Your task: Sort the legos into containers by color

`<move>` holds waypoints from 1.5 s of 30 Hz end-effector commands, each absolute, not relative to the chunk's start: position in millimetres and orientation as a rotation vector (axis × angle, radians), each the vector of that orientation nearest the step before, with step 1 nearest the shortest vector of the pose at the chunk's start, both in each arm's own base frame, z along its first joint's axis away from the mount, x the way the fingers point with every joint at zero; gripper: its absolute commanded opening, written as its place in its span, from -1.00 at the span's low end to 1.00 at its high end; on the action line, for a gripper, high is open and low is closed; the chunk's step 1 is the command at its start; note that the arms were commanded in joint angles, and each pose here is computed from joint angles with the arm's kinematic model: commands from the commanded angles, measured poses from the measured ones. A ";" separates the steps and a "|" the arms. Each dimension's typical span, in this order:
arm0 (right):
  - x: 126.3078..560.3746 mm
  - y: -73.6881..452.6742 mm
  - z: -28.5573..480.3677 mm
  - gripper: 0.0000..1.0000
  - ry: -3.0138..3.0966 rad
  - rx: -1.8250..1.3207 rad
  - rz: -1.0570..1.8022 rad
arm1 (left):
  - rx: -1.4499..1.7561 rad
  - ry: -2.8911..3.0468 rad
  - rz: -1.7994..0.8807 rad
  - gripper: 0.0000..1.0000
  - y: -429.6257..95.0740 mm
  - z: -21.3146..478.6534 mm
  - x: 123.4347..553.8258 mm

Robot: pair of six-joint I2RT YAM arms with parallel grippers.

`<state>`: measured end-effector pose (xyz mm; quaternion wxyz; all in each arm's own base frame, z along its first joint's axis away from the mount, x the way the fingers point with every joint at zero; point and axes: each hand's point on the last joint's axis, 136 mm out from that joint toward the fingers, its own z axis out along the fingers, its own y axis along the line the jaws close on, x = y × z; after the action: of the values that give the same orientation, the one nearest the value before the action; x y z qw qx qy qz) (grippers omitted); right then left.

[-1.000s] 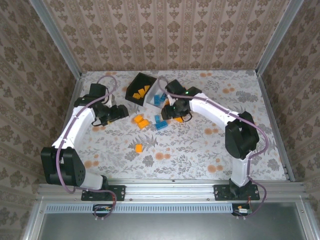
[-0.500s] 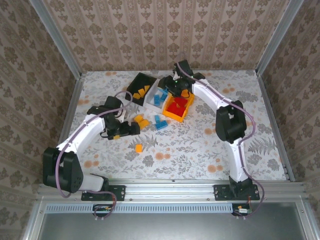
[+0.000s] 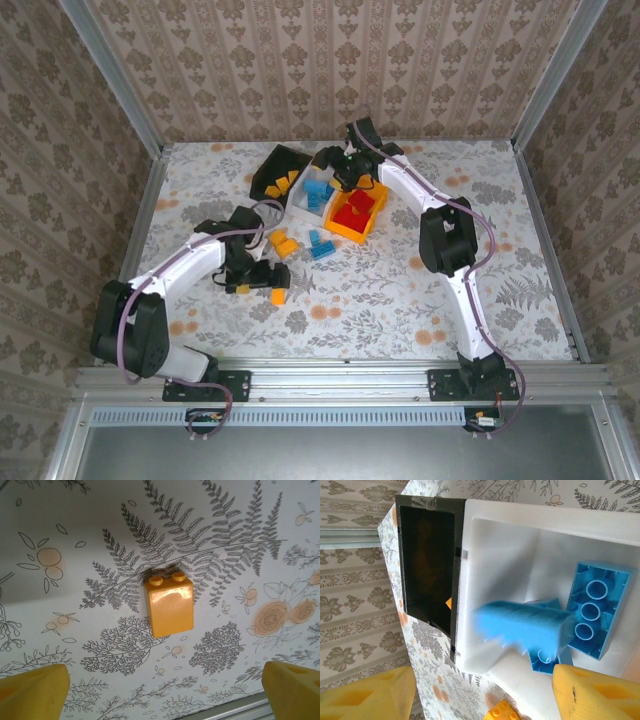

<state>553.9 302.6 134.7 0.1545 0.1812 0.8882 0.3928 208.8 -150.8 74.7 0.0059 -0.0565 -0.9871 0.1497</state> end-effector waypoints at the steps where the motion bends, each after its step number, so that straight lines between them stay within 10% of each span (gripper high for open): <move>1: 552.0 304.0 133.5 0.48 2.568 0.524 1.157 | -0.167 -3.056 0.433 1.00 -149.5 65.5 203.0; 45: 407.9 236.9 141.4 0.50 2.699 0.369 0.952 | -0.380 -3.043 0.290 -0.33 -178.2 61.6 248.7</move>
<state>418.0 242.0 126.1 0.1088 0.1420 0.9247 0.3361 233.5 -182.2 40.7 0.0486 -0.1190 -0.9883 0.0826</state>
